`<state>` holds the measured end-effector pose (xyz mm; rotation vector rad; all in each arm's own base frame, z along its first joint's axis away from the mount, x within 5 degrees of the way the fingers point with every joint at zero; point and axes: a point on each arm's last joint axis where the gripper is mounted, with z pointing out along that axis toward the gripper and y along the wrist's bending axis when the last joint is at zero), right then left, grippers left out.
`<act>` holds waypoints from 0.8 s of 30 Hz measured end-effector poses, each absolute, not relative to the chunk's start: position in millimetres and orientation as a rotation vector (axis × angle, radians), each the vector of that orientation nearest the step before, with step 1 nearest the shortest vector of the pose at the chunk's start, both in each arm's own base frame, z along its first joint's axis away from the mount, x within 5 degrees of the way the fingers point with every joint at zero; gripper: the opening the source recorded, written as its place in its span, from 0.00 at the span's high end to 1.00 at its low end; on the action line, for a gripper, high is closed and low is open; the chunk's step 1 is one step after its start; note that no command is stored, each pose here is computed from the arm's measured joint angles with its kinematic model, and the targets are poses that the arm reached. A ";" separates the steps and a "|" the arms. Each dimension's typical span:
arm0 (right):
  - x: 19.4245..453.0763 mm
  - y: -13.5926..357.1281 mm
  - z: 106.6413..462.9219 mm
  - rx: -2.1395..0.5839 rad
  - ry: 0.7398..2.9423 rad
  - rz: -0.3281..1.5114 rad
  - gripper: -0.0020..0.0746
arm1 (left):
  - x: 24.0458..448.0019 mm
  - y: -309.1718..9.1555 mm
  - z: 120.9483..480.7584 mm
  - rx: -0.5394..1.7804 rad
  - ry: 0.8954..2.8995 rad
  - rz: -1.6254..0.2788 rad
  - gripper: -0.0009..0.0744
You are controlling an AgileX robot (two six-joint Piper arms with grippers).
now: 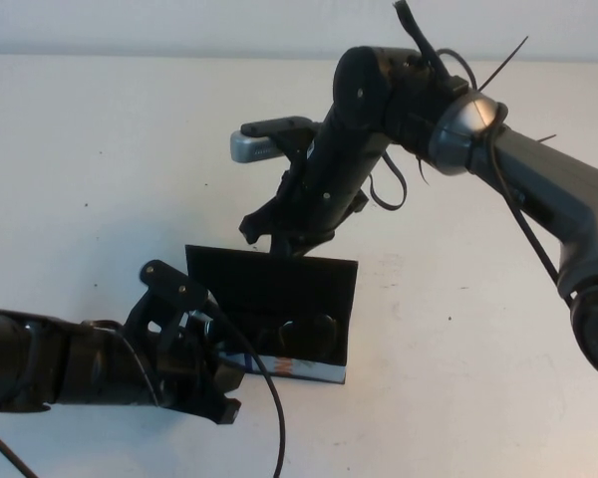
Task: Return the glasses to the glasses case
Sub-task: Close the glasses case
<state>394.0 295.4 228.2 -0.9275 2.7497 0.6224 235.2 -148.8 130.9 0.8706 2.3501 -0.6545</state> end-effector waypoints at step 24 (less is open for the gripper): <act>341.7 295.9 214.1 -1.034 2.884 0.636 0.99 | 235.2 -148.8 130.9 0.868 2.351 -0.655 0.99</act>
